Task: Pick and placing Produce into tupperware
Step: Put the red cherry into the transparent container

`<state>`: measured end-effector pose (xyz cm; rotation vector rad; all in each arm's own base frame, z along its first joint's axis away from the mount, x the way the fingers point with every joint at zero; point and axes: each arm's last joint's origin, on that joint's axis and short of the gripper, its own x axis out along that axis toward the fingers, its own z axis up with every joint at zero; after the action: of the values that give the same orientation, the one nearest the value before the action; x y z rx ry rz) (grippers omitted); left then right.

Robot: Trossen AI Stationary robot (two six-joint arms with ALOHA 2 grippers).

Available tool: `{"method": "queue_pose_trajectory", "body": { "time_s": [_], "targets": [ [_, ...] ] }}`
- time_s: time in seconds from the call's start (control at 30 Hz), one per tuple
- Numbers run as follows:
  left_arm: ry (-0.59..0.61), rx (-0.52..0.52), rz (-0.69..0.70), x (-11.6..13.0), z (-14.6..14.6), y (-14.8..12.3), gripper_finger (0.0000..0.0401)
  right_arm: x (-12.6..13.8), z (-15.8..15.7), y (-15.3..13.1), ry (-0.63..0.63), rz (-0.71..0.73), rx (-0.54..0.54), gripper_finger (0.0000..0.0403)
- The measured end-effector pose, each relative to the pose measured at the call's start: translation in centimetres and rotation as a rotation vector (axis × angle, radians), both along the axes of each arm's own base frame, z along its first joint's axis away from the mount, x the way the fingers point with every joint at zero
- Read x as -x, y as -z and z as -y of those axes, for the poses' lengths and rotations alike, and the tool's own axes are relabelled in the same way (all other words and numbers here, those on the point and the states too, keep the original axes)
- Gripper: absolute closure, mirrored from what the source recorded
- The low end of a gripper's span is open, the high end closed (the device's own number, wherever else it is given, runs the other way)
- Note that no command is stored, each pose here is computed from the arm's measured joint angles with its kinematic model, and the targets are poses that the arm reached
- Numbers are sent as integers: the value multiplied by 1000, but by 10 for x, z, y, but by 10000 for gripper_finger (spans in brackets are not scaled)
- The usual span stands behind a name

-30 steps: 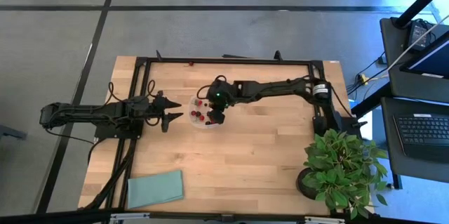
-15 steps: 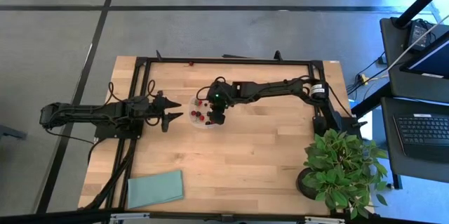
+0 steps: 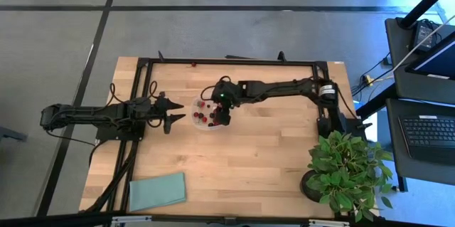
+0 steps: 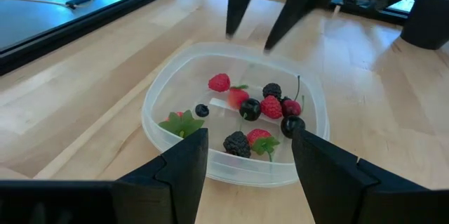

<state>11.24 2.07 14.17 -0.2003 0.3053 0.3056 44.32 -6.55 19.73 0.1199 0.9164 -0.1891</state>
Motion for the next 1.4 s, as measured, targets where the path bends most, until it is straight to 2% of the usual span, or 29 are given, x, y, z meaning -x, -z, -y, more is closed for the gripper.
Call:
{"method": "queue_pose_trajectory", "body": {
  "time_s": [0.17,0.4,0.6,0.67,0.83,1.03,1.27,1.4],
  "targets": [
    [-10,-31,-4,0,-1,0,202,15,-3,-25,-5,-20,-1,188],
    [-22,-41,37,-1,-1,-4,202,51,-8,-20,25,-2,-15,186],
    [-43,-60,198,-4,-3,-20,202,102,-22,-16,69,161,-36,186],
    [-52,-82,214,-4,-4,-27,202,119,-29,-14,60,220,-29,186],
    [-77,-182,240,-4,-10,-48,202,152,-48,-17,-37,358,21,186],
    [-108,-187,261,-3,-13,-56,202,179,-62,-20,-93,418,34,186],
    [-151,-194,279,-3,-18,-59,202,211,-63,-9,4,435,133,186],
    [-213,-186,211,-10,-26,-73,202,218,-62,-4,16,528,165,186]
  ]
}}
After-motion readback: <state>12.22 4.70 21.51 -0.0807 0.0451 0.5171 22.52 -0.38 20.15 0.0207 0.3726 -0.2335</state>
